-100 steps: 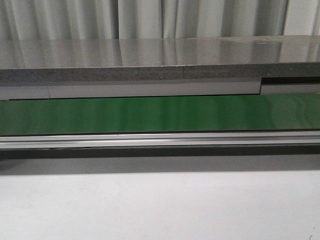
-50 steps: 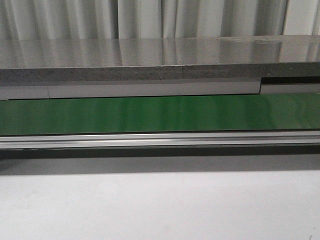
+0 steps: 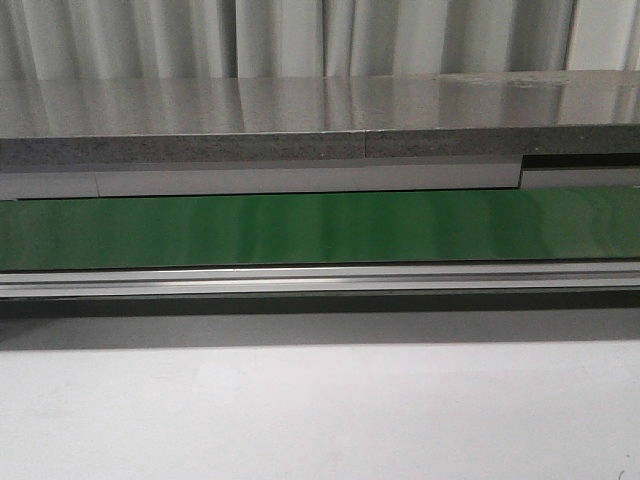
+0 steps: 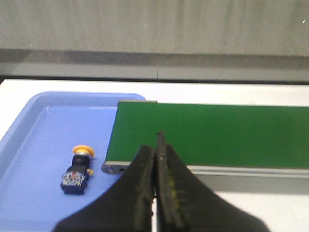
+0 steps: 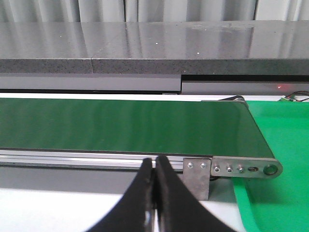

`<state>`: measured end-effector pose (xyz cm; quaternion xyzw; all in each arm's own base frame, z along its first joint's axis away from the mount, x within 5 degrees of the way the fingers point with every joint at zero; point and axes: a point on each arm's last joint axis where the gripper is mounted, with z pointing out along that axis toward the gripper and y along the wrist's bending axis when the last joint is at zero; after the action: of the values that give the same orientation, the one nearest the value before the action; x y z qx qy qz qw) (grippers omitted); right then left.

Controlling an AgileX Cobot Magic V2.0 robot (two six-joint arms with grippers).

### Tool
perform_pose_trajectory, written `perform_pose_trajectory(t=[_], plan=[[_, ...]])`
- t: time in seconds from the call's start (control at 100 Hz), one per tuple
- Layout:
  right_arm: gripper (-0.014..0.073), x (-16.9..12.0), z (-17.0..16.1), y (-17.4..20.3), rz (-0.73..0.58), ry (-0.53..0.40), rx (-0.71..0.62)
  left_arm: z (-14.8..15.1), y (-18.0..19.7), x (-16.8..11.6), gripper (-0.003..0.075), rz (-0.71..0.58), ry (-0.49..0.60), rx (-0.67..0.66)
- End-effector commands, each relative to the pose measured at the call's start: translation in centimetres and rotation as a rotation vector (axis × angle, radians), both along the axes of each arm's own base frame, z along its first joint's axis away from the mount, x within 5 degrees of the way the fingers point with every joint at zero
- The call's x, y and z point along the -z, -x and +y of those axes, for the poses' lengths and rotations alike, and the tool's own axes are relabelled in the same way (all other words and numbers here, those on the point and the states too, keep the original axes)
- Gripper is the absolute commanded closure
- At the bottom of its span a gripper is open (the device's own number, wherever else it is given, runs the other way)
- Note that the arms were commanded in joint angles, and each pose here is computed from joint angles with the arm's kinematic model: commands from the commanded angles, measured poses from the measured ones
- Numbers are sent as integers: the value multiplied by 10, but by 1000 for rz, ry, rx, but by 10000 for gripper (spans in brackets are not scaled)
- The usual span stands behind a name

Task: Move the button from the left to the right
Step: 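Move the left gripper over the yellow-capped button in the blue tray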

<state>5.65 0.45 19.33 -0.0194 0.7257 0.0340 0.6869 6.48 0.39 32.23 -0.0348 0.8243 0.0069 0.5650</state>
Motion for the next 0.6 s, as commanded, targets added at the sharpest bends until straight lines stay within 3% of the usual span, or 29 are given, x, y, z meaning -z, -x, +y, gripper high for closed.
perform_pose_trajectory(t=[0.0,0.22,0.59], plan=[[663,-14,0,2,-119,-11,4,1,-10,-28,741,35,-2,-8],[663,-14,0,2,-119,-11,4,0,-34,-31,741,197,29,-1],[663,-14,0,2,-119,-11,4,1,-50,-24,741,264,34,-1]])
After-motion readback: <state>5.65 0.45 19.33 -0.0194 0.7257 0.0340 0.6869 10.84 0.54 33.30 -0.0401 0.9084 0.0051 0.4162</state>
